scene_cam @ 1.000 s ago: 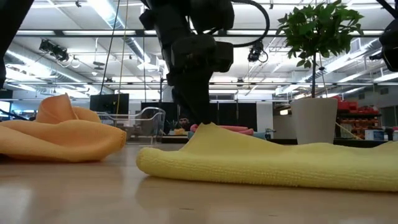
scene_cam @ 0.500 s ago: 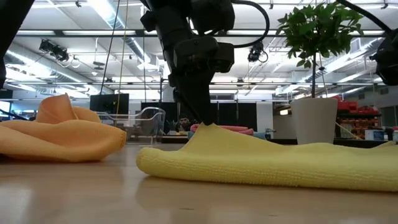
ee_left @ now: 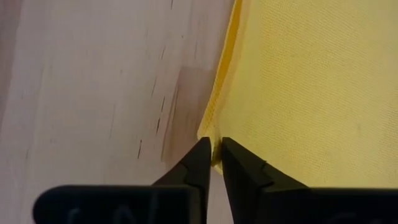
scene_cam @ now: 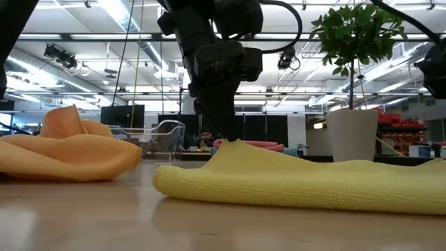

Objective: Fold microfiber towels
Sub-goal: Fold the yellow towel

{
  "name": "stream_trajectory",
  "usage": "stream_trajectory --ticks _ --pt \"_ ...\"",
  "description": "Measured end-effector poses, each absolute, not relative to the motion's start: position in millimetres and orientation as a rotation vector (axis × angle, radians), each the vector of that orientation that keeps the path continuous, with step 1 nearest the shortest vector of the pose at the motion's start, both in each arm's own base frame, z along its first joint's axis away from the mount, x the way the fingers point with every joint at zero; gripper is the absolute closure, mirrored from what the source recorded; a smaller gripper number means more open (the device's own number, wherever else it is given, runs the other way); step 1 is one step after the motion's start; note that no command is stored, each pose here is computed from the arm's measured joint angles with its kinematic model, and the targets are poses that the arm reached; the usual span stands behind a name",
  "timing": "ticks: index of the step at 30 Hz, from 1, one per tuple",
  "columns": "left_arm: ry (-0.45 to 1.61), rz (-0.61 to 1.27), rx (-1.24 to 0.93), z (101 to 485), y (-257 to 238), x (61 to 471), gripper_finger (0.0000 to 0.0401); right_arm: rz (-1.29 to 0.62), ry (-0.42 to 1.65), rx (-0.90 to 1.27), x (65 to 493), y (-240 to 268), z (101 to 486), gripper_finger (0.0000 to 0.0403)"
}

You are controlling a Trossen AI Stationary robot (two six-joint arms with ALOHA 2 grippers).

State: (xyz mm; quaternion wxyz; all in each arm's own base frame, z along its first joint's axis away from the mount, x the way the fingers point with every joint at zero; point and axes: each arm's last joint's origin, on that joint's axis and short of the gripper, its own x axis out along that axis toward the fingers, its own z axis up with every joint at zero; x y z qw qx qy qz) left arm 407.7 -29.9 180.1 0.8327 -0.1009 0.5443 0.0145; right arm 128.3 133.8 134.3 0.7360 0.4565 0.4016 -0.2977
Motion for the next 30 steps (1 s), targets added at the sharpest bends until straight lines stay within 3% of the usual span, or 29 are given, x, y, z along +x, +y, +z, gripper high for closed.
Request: stream_trajectory --ticks 7,13,17,30 --pt "1.153 0.03 -0.213 180 -30 408 0.0361 -0.673 0.878 1.005 135 128 134 0.0261" --pt "1.154 0.03 -0.213 180 -30 408 0.0392 -0.678 0.887 0.998 140 124 134 0.0345" --pt "1.157 0.031 -0.212 180 -30 407 0.0393 -0.672 0.904 0.996 140 124 134 0.0392" --pt "1.176 0.036 -0.209 200 -25 395 0.0398 -0.65 0.844 0.969 149 121 158 0.0396"
